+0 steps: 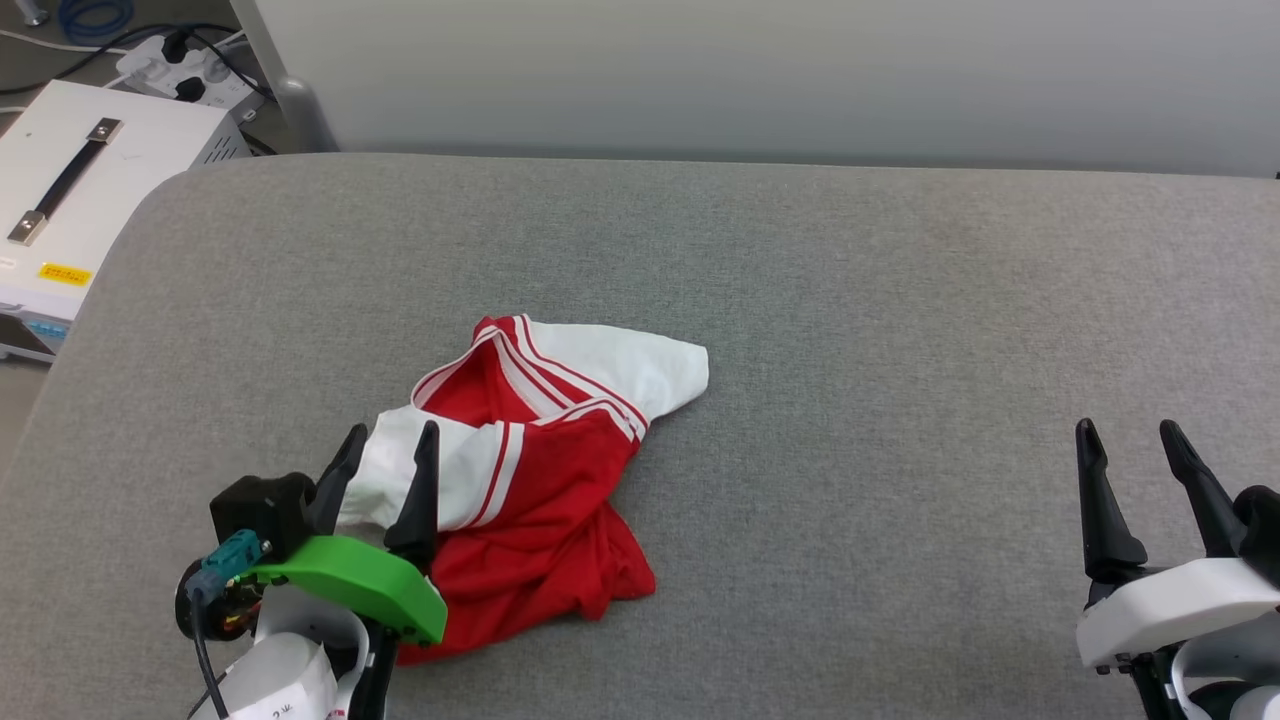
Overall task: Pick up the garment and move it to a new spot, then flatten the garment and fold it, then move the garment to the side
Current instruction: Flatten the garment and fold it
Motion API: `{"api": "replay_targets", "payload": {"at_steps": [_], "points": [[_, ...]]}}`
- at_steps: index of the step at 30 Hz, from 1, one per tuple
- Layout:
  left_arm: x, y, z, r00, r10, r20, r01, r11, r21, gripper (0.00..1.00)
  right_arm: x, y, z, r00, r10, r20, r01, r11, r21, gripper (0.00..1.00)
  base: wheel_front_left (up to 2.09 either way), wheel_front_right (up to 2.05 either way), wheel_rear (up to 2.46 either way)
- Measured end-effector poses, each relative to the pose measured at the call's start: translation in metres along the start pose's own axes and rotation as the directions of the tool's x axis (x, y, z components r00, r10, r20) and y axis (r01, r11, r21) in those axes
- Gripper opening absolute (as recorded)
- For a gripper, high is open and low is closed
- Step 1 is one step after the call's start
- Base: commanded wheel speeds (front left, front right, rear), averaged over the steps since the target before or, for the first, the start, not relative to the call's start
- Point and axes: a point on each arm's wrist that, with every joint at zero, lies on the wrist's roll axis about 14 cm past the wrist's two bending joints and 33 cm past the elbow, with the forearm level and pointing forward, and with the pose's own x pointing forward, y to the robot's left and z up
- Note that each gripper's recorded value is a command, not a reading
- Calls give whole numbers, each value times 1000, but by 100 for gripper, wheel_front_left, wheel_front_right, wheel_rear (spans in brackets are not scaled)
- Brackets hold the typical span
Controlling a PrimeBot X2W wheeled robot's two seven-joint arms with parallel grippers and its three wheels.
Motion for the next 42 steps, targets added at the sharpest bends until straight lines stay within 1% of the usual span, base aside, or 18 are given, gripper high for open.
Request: {"api": "replay_targets", "payload": {"at_steps": [6,11,15,18,21,24,25,27,30,32,35,38,39,41,42], "points": [[-5,-5,31,993,6,119,-7,1000,12,100,3,9,0,1000,26,-7,-26,1000,-12,100,0,0,0],[-12,-4,35,989,19,149,-19,1000,1,100,18,29,-6,996,84,-31,-84,996,-1,100,0,0,0],[-13,-6,37,986,20,166,-19,1000,-9,100,40,53,-24,982,152,-109,-151,988,16,100,0,0,0],[-15,-6,38,984,24,178,-20,1000,-23,100,57,80,-48,948,222,-226,-221,975,30,100,0,0,0],[-15,-4,38,982,28,184,-25,999,-23,100,75,107,-65,901,288,-324,-293,956,37,100,0,0,0],[-13,-1,37,981,37,188,-31,999,-33,100,90,136,-81,833,355,-424,-378,925,32,100,0,0,0],[-12,0,37,981,41,188,-35,999,-36,100,93,142,-83,819,367,-441,-394,919,33,100,0,0,0],[-10,3,33,982,49,183,-42,998,-45,100,103,159,-90,775,402,-488,-441,897,39,100,0,0,0],[-6,5,27,984,56,168,-46,997,-59,100,118,178,-99,717,427,-551,-501,865,17,100,0,0,0],[-3,5,24,985,55,165,-45,997,-60,100,125,188,-107,682,435,-588,-525,851,21,100,0,0,0],[0,10,22,984,71,162,-61,996,-67,100,129,198,-127,615,429,-662,-558,829,20,100,0,0,0],[0,16,18,984,91,154,-80,994,-74,100,121,202,-156,520,401,-754,-590,807,23,100,0,0,0],[-1,18,17,984,98,151,-87,993,-77,100,116,203,-167,482,391,-784,-598,801,32,100,0,0,0],[-3,23,15,982,117,148,-106,991,-79,100,109,202,-182,416,363,-834,-602,797,46,100,0,0,0],[-4,26,14,981,127,146,-116,990,-80,100,108,201,-187,390,351,-852,-602,796,52,100,0,0,0]]}}
